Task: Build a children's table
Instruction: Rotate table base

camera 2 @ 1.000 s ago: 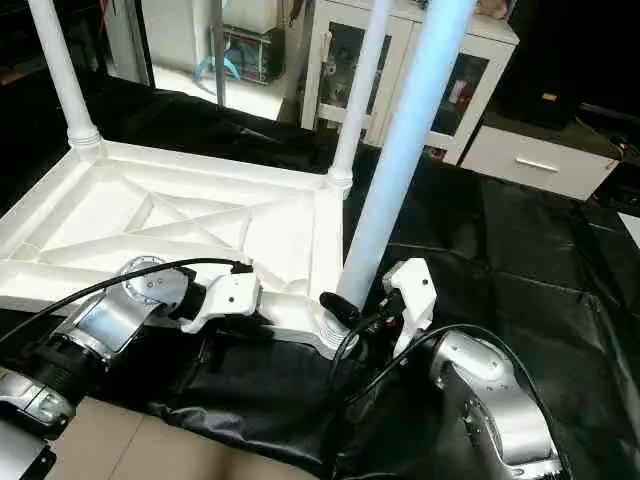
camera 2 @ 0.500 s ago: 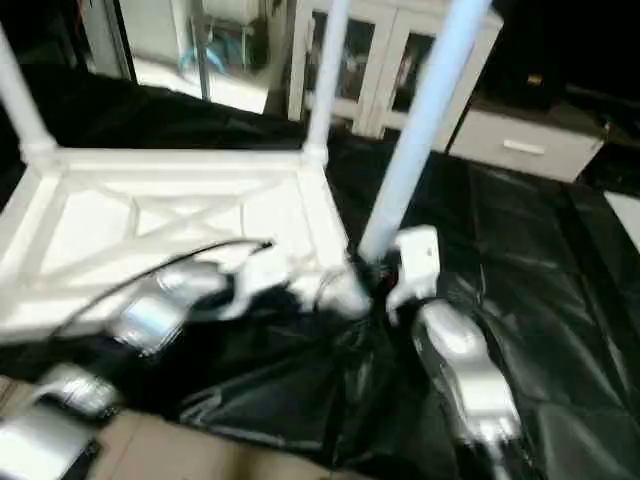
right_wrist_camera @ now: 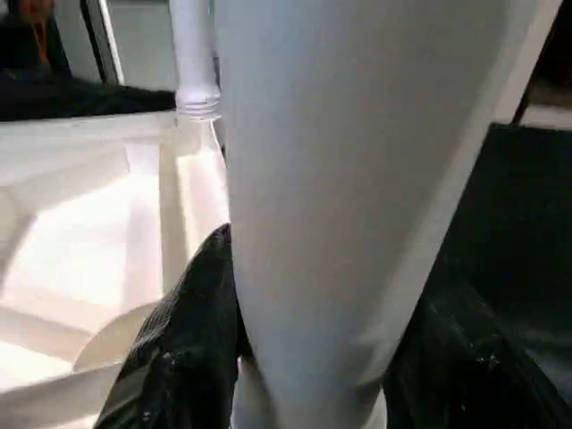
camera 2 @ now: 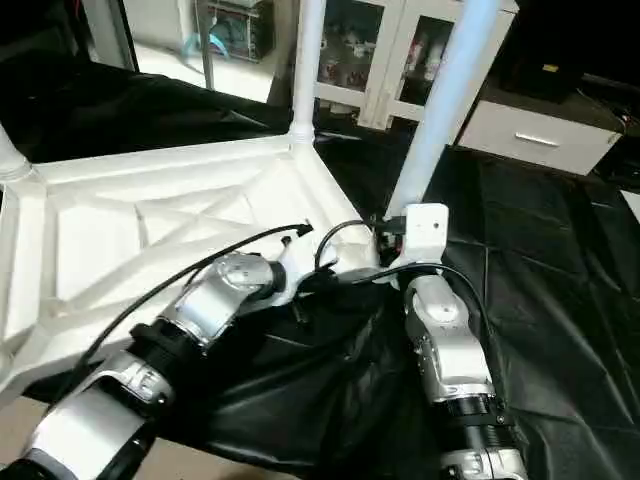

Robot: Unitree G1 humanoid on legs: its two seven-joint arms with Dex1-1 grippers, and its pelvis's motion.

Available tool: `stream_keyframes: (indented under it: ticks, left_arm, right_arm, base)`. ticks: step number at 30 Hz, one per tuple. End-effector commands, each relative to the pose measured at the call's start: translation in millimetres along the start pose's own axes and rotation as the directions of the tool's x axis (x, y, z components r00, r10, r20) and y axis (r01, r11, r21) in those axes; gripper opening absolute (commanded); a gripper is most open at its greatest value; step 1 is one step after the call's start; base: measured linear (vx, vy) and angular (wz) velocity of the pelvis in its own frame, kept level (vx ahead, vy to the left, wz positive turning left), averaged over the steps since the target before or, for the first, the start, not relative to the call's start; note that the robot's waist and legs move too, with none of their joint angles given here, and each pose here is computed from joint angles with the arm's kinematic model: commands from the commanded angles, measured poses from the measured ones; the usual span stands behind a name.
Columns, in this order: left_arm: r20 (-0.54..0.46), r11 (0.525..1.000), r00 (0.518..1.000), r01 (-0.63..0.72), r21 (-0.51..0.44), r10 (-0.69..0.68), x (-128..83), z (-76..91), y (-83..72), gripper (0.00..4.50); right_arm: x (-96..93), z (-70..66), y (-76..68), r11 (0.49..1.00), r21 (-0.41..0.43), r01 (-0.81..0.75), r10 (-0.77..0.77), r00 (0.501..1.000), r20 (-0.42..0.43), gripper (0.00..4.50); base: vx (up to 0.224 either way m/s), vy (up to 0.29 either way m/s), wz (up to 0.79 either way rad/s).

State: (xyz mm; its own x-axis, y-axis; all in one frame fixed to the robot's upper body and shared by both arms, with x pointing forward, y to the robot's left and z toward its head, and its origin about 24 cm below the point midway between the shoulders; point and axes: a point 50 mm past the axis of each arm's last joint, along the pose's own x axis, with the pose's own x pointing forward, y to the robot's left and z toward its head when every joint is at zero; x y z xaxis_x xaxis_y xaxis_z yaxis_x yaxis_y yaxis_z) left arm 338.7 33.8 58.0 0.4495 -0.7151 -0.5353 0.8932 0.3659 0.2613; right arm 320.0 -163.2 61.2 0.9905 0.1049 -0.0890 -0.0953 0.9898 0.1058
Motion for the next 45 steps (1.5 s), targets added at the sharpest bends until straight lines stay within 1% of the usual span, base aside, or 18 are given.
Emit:
stream_keyframes:
  ticks: [1, 4, 7, 8, 9, 10, 11, 15, 17, 21, 23, 26, 29, 33, 34, 36, 39, 45]
  left_arm:
    - [0.057, 0.997, 0.998, 0.000, 0.082, -0.005, -10.6, 12.3, 8.0, 0.00]
    - [0.041, 0.974, 0.985, 0.157, 0.165, -0.166, -20.8, -1.0, -1.4, 0.00]
    - [0.010, 0.941, 0.964, 0.257, 0.218, -0.266, -28.5, -10.9, -7.8, 0.00]
    - [-0.006, 0.918, 0.941, 0.331, 0.219, -0.337, -37.3, -20.2, -11.7, 0.00]
    - [-0.006, 0.918, 0.941, 0.331, 0.219, -0.337, -37.3, -20.2, -11.7, 0.00]
    - [0.007, 0.899, 0.917, 0.389, 0.202, -0.399, -45.9, -25.0, -14.9, 0.00]
    - [0.007, 0.888, 0.906, 0.413, 0.204, -0.423, -49.7, -26.5, -16.0, 0.00]
    - [-0.025, 0.868, 0.892, 0.445, 0.221, -0.451, -58.9, -32.0, -14.5, 0.00]
    - [-0.037, 0.867, 0.896, 0.439, 0.237, -0.443, -62.1, -33.1, -10.4, 0.00]
    - [-0.043, 0.867, 0.897, 0.436, 0.242, -0.440, -63.2, -33.4, -8.9, 0.00]
    - [-0.049, 0.874, 0.907, 0.416, 0.251, -0.418, -64.4, -32.5, -5.9, 0.00]
    - [-0.043, 0.881, 0.914, 0.400, 0.254, -0.403, -64.1, -31.6, -4.7, 0.00]
    - [-0.039, 0.884, 0.918, 0.391, 0.258, -0.395, -63.1, -31.2, -4.7, 0.00]
    - [-0.038, 0.883, 0.917, 0.392, 0.258, -0.396, -63.4, -31.4, -5.1, 0.00]
    - [-0.037, 0.883, 0.918, 0.391, 0.260, -0.396, -63.4, -31.4, -5.0, 0.00]
    - [-0.036, 0.884, 0.919, 0.387, 0.263, -0.392, -62.8, -31.2, -4.7, 0.00]
    - [-0.034, 0.884, 0.920, 0.385, 0.264, -0.390, -61.8, -30.6, -4.4, 0.00]
    - [-0.028, 0.887, 0.922, 0.378, 0.264, -0.385, -61.6, -28.8, -3.3, 0.00]
  right_arm:
    - [-20.5, -65.2, -20.4, 0.996, 0.043, 0.075, -0.059, 0.952, -0.301, 1.85]
    - [-17.0, -46.7, -17.5, 0.993, 0.107, -0.044, 0.069, 0.969, -0.237, 1.84]
    - [-16.4, -34.4, -18.6, 0.984, 0.121, -0.128, 0.151, 0.967, -0.204, 1.84]
    - [-18.6, -19.6, -23.5, 0.962, 0.131, -0.240, 0.262, 0.948, -0.179, 1.84]
    - [-18.6, -19.6, -23.5, 0.962, 0.131, -0.240, 0.262, 0.948, -0.179, 1.84]
    - [-22.7, -4.0, -29.1, 0.922, 0.147, -0.359, 0.379, 0.913, -0.152, 1.84]
    - [-25.3, 2.1, -31.2, 0.900, 0.140, -0.412, 0.431, 0.890, -0.147, 1.84]
    - [-36.3, 16.3, -36.6, 0.808, 0.105, -0.580, 0.589, 0.787, -0.182, 1.84]
    - [-43.4, 26.5, -37.5, 0.729, 0.099, -0.677, 0.680, 0.700, -0.218, 1.84]
    - [-44.5, 29.9, -38.3, 0.712, 0.093, -0.696, 0.695, 0.679, -0.237, 1.84]
    - [-45.0, 32.6, -37.6, 0.685, 0.060, -0.726, 0.710, 0.646, -0.281, 1.84]
    - [-45.1, 31.9, -34.1, 0.677, 0.049, -0.734, 0.714, 0.639, -0.287, 1.84]
    - [-46.2, 25.0, -30.7, 0.693, 0.073, -0.717, 0.705, 0.653, -0.276, 1.84]
    - [-48.3, 21.5, -29.3, 0.696, 0.089, -0.712, 0.705, 0.656, -0.269, 1.84]
    - [-48.2, 23.3, -25.6, 0.697, 0.131, -0.705, 0.714, 0.663, -0.225, 1.84]
    - [-48.1, 25.6, -21.4, 0.690, 0.166, -0.704, 0.723, 0.664, -0.191, 1.84]
    - [-49.2, 19.6, -18.2, 0.690, 0.157, -0.707, 0.722, 0.657, -0.216, 1.84]
    - [-47.0, 7.1, -17.8, 0.730, 0.136, -0.670, 0.680, 0.691, -0.245, 1.84]
  base:
    - [0.000, 0.000, 0.00]
    - [0.000, 0.000, 0.00]
    - [0.000, 0.000, 0.00]
    - [0.000, 0.000, 0.00]
    - [0.000, 0.000, 0.00]
    - [0.000, 0.000, 0.00]
    - [0.000, 0.000, 0.00]
    - [0.000, 0.000, 0.00]
    - [0.000, 0.000, 0.00]
    - [0.000, 0.000, 0.00]
    - [0.000, 0.000, 0.00]
    - [0.000, 0.000, 0.00]
    - [0.000, 0.000, 0.00]
    - [0.000, 0.000, 0.00]
    - [0.000, 0.000, 0.00]
    - [0.000, 0.000, 0.00]
    - [0.000, 0.000, 0.00]
    - [0.000, 0.000, 0.00]
